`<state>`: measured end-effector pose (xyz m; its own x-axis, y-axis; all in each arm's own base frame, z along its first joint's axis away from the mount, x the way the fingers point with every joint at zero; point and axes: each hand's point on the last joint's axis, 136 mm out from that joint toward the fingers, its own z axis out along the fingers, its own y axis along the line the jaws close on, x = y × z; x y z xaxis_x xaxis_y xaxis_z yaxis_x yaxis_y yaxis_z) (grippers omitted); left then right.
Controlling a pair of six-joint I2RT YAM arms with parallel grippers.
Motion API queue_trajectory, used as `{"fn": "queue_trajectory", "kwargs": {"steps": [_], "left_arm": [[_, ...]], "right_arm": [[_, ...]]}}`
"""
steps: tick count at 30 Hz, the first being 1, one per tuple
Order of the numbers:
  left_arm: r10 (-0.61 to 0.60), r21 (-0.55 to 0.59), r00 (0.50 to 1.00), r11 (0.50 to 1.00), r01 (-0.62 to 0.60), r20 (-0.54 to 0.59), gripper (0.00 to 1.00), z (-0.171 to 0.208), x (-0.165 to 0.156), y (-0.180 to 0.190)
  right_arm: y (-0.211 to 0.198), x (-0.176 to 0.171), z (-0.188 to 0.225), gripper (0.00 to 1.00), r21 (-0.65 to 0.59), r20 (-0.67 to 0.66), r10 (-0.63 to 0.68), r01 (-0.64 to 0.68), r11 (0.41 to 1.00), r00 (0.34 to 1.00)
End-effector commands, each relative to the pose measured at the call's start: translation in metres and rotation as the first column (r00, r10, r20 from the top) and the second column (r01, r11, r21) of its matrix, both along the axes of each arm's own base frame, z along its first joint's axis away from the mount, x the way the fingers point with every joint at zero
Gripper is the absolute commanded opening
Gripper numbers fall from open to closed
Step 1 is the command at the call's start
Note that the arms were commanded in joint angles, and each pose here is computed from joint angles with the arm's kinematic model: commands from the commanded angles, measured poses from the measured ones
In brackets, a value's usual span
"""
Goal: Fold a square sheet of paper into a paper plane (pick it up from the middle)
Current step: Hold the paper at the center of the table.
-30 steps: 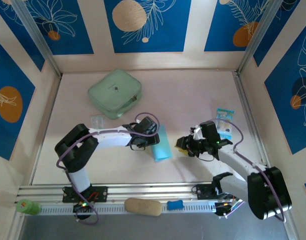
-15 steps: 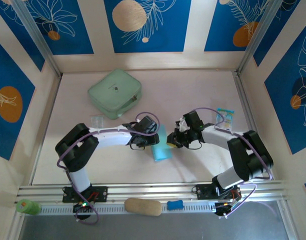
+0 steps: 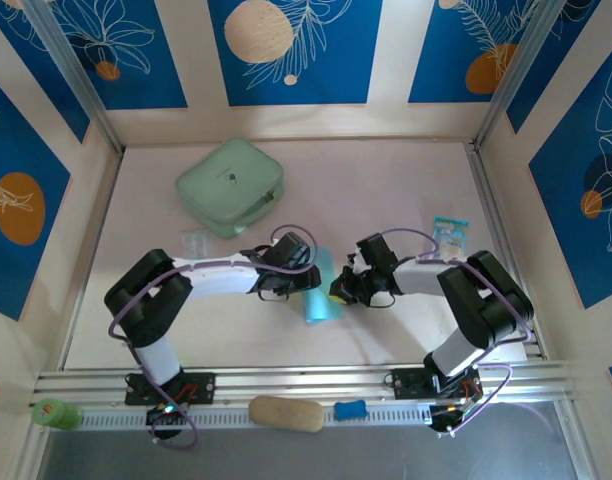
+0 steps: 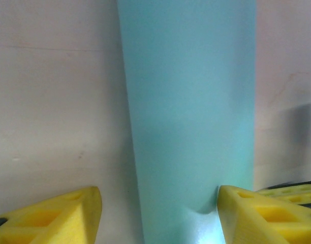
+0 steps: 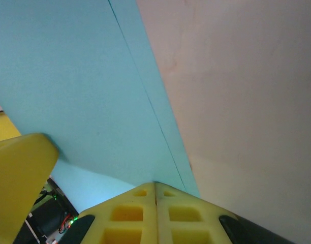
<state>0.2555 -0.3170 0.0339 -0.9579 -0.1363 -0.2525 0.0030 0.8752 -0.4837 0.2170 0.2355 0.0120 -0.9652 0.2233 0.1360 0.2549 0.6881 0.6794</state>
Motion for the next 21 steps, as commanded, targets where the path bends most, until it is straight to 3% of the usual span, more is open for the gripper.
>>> {"fn": "queue_trajectory", "kwargs": {"steps": [1, 14, 21], "left_arm": [[-0.023, -0.156, 0.999, 0.987, 0.027, 0.027, 0.62, 0.021, 0.003, -0.016], [-0.028, -0.15, 1.0, 0.988, 0.027, -0.004, 0.54, 0.009, 0.0, -0.013], [-0.029, -0.056, 1.0, 0.998, 0.028, -0.01, 0.47, 0.001, 0.0, -0.001]], "right_arm": [[-0.017, -0.03, -0.026, 0.05, -0.112, -0.148, -0.103, 0.087, 0.99, 0.984], [-0.018, -0.03, -0.021, 0.06, -0.087, -0.129, -0.122, 0.112, 0.99, 0.984], [-0.011, -0.022, -0.01, 0.09, -0.028, -0.085, -0.099, 0.097, 0.995, 0.991]]}}
